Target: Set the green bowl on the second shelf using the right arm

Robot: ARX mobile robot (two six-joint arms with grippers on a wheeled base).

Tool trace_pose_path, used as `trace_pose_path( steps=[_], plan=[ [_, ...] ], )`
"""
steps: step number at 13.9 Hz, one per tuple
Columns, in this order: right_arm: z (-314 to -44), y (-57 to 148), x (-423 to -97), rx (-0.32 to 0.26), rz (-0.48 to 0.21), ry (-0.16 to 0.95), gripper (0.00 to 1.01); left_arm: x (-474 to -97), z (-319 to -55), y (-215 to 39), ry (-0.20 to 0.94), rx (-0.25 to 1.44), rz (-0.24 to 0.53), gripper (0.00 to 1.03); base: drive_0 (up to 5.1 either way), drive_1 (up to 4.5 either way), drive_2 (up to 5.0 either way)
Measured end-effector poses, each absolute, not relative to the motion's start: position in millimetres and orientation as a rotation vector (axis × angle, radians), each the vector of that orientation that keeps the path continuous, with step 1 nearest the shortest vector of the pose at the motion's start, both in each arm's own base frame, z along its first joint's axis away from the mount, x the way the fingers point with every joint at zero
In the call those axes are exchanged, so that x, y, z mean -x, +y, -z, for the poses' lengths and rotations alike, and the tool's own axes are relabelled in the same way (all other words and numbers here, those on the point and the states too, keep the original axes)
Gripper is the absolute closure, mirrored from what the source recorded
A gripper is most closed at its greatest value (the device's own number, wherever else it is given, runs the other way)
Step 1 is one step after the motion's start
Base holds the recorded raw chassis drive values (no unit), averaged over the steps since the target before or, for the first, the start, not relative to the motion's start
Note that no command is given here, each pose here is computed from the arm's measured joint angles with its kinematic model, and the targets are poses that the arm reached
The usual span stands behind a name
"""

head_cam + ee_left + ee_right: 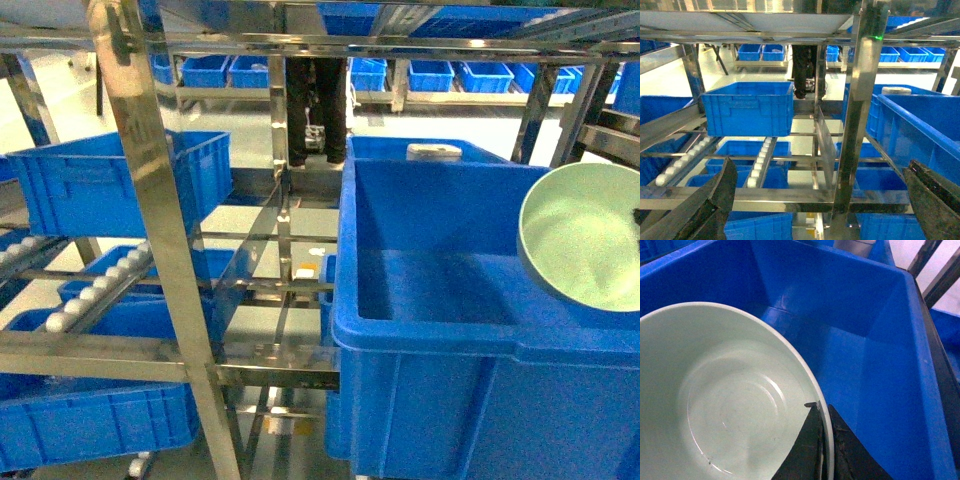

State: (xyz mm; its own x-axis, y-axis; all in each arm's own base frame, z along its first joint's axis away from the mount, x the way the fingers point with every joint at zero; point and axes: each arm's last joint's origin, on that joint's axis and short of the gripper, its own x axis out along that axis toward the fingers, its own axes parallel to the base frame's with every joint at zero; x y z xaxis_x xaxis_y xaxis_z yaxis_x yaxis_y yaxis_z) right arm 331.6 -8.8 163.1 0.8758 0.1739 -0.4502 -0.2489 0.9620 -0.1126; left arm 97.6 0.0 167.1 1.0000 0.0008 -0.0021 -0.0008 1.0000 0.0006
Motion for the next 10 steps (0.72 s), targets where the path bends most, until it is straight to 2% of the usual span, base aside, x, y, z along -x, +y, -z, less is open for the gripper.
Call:
trace_pose_path(
  steps=[1, 5, 7, 8, 9, 10],
  plan=[
    [-157.5, -0.5, -346.9, 0.186, -0.253, 0.458, 0.99, -97.6, -167.1, 0.0, 0.002, -0.001, -0.001, 0.05, 0.0, 0.0, 0.0],
    [-150.9, 3.2, -371.5, 0.201, -0.265, 0.475, 0.99, -97.6, -167.1, 0.0, 0.002, -0.001, -0.001, 0.05, 0.0, 0.0, 0.0],
    [-140.6, -8.3, -388.1, 0.203, -0.24, 0.505, 0.99, -97.6, -167.2, 0.0, 0.002, -0.001, -0.001, 0.05, 0.0, 0.0, 0.0],
    [-126.6, -25.4, -400.6, 0.187, -0.209, 0.553, 0.99, -97.6, -167.1, 0.0, 0.002, -0.001, -0.001, 0.05, 0.0, 0.0, 0.0],
    [-124.2, -31.4, -420.4, 0.178, -0.238, 0.57, 0.99, -97.6, -167.1, 0.0, 0.002, -0.001, -0.001, 0.05, 0.0, 0.0, 0.0],
    [-124.5, -27.8, -424.2, 0.177, -0.259, 0.572, 0.99, -97.6, -167.1, 0.0, 0.002, -0.001, -0.001, 0.05, 0.0, 0.0, 0.0]
  ],
)
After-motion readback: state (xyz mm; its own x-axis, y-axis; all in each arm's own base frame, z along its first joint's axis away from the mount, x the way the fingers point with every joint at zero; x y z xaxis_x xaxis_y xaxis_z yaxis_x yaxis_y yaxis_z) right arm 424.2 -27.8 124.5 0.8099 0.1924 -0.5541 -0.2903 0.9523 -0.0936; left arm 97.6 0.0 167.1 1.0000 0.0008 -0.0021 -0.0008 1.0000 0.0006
